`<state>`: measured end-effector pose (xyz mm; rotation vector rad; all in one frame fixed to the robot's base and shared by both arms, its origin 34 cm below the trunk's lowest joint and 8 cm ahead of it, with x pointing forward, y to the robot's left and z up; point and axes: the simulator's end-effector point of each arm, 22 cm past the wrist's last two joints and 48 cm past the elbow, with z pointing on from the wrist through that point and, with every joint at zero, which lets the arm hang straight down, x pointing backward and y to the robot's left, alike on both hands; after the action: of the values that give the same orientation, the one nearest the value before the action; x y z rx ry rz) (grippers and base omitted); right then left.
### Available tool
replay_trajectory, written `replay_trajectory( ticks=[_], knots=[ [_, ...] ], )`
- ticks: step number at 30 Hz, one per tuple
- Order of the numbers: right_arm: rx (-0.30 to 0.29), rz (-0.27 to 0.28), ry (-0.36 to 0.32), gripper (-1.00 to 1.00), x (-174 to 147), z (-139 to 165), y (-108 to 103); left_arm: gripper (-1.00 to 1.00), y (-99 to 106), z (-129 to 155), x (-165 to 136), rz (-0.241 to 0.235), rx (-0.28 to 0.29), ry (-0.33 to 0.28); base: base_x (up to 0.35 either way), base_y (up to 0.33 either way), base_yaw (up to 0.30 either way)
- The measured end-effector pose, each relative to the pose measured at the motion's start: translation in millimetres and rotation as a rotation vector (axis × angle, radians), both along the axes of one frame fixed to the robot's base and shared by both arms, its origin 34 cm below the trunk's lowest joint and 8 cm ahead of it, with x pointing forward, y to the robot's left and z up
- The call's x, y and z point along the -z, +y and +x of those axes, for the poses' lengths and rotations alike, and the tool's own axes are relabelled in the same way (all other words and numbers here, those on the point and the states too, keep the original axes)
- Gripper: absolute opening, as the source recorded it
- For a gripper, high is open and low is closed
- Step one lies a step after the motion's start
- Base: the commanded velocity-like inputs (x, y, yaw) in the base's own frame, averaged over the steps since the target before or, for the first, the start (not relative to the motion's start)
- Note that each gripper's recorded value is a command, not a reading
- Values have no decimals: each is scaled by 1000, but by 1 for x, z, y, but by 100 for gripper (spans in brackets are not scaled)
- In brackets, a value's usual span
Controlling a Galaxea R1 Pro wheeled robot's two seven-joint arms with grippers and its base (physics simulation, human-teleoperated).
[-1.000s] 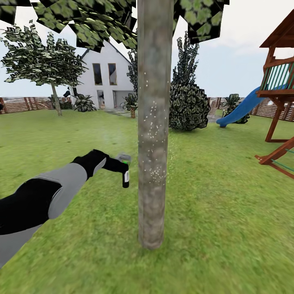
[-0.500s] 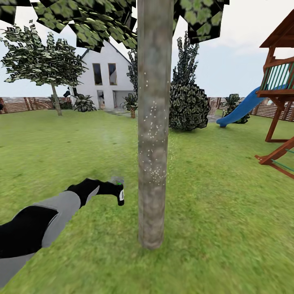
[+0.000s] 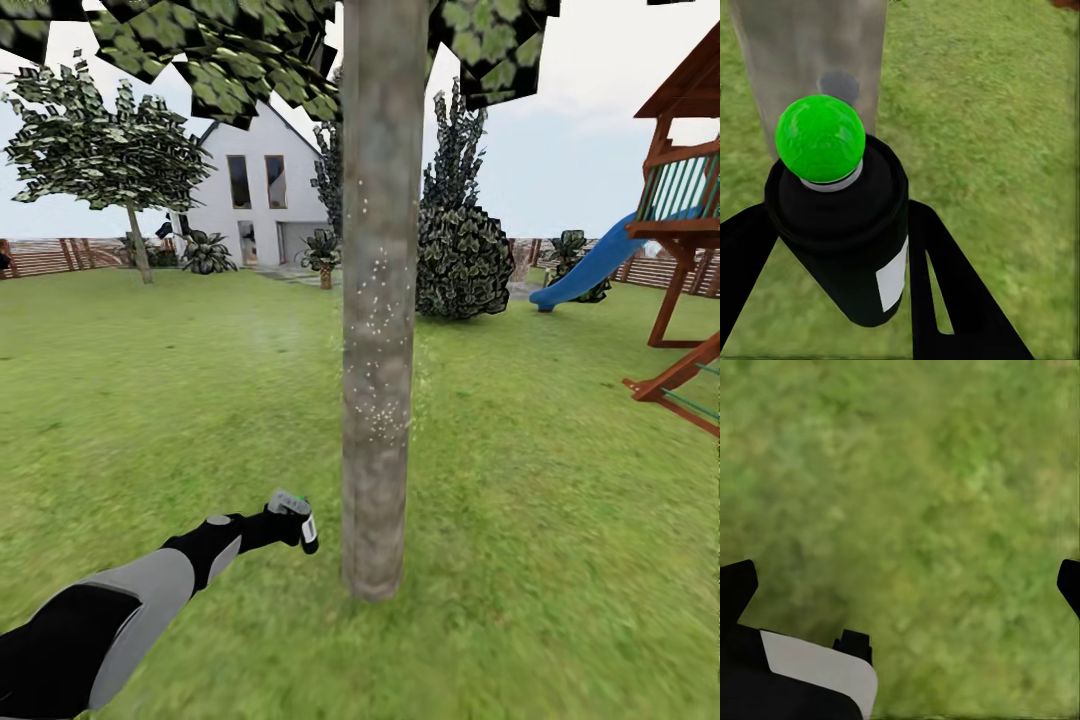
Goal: In the garden, pick up the pesticide atomizer on the floor and spray pesticide onto both trees until each tree trunk is fully covered.
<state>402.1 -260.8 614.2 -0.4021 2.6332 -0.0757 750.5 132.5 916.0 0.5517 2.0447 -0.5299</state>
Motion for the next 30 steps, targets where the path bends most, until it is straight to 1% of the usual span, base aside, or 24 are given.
replay_trajectory(
  ticks=[5,15,17,19,21,22,23,25,26,28,30],
  knots=[
    [0,0,0,100,0,0,0,-100,0,1,0,-7,-7,1,-194,36,0],
    [0,0,-1,100,0,0,0,-100,0,-1,2,-7,-7,3,-340,0,0],
    [1,0,-2,100,0,1,0,-100,0,-1,2,-7,-7,3,-199,0,0],
    [6,-9,-8,100,-1,3,-4,-100,0,-1,2,-7,-6,2,-71,0,0],
    [26,-45,-19,100,-3,6,-28,-100,0,-1,2,-7,-5,2,-21,0,0],
    [36,-63,-43,100,-8,16,-41,-100,0,-1,2,-7,-6,2,-9,0,0],
    [39,-73,-68,100,-14,27,-49,-100,0,-1,2,-7,-6,2,-5,0,0],
    [44,-94,-174,100,-38,72,-67,-100,0,-1,2,-7,-6,2,-2,0,0],
    [43,-99,-208,100,-47,86,-71,-100,0,-2,2,-6,-6,3,0,0,0],
    [39,-102,-252,100,-59,102,-73,-100,0,-2,2,-7,-6,3,0,0,0],
    [37,-102,-267,100,-63,108,-74,-100,0,-2,3,-7,-6,3,0,0,0]
  ],
)
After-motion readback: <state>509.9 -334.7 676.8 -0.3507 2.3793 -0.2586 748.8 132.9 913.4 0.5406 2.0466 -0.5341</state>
